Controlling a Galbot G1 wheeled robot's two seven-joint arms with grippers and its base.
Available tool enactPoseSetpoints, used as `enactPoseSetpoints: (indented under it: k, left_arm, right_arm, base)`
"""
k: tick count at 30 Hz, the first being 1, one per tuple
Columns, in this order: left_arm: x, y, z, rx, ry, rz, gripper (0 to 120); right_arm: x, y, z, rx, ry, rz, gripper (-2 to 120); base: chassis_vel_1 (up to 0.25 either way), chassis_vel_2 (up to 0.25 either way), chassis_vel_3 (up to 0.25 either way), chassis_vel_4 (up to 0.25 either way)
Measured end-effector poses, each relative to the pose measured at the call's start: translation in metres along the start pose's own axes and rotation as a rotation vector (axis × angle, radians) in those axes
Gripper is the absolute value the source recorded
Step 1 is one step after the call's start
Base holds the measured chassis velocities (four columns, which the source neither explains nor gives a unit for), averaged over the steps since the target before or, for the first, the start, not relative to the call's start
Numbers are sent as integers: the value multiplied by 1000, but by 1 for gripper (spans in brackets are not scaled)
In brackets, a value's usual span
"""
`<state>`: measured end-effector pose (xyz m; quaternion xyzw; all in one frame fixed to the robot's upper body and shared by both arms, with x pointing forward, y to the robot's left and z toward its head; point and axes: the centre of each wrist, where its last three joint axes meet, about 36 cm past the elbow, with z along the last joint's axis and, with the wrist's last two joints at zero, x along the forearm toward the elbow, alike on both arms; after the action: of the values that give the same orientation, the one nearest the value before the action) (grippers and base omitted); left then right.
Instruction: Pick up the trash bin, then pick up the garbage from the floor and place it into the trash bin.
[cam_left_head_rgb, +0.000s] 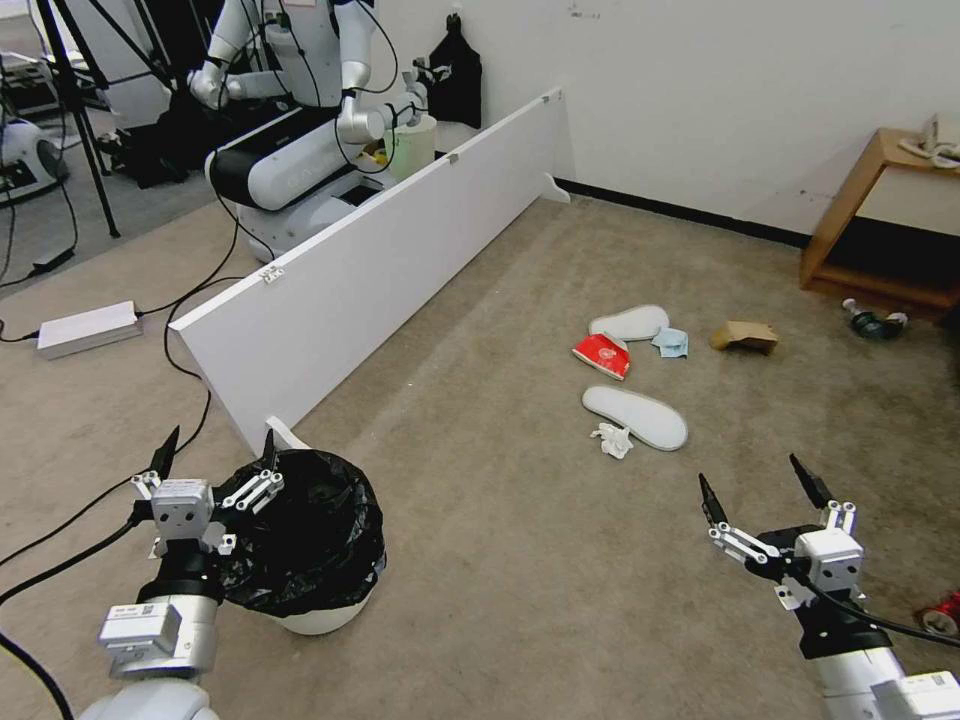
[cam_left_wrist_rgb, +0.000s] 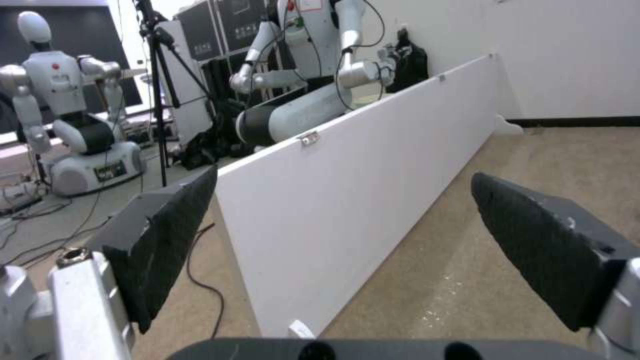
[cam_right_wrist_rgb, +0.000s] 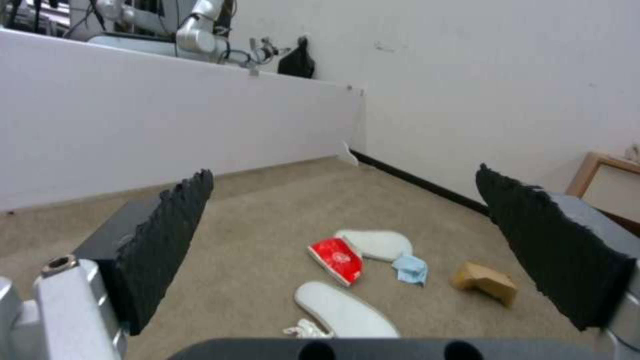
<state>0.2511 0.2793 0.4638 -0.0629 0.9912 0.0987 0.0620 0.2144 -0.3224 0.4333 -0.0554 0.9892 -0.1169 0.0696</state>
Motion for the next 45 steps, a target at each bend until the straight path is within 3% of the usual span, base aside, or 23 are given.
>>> enactPoseSetpoints:
  k: [45]
  left_arm:
    - [3,-5,1,0,-16,-25,100]
  right_arm:
    - [0,3,2,4,-16,-33,100]
  base:
    - [-41,43,44,-41]
